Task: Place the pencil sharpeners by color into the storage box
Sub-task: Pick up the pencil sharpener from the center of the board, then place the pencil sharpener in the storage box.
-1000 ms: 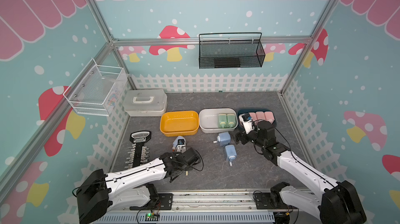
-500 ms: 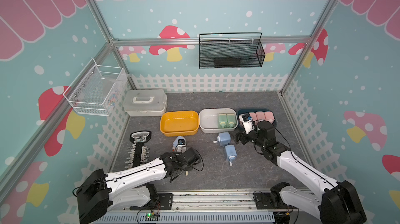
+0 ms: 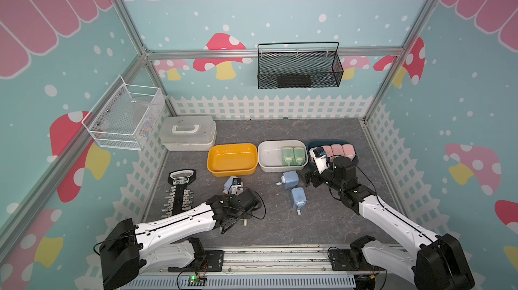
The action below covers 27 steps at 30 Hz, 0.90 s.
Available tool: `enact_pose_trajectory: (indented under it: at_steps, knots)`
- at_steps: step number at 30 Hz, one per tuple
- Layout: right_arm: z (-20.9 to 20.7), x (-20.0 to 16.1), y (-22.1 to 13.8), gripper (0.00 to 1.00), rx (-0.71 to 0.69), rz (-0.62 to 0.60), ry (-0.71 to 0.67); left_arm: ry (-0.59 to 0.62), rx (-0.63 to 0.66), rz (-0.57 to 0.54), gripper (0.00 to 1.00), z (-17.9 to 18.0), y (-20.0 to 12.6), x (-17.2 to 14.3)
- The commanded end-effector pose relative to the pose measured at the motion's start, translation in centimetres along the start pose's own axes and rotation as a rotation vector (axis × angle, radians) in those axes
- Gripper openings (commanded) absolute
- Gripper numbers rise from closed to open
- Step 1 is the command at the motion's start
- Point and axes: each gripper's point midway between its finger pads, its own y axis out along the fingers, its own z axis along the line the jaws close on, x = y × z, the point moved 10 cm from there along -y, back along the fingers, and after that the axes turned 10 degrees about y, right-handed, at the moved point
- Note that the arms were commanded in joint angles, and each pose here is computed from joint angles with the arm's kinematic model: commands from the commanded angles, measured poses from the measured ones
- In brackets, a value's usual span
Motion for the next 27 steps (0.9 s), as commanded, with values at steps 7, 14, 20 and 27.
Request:
enact_pose_trajectory:
  at_steps: [7,14,20,27]
  knots:
    - [0.4,0.8,-0.1,0.99,0.034,0.0,-0.012,-0.037,-0.118,-0.065,0.0,-0.7,-3.3,3.4]
    - [0.5,0.4,-0.1,0.99,0.038,0.061,-0.035,0.022,-0.173,-0.068,0.0,-2.1,-5.1,5.4]
    - [0.3,-0.3,0.1,0.99,0.044,0.046,-0.009,0.083,-0.191,-0.11,0.0,-3.3,-7.0,7.9]
    - [0.7,0.4,0.1,0.98,0.072,0.073,-0.031,0.073,-0.14,-0.098,0.0,-3.7,-6.9,11.1]
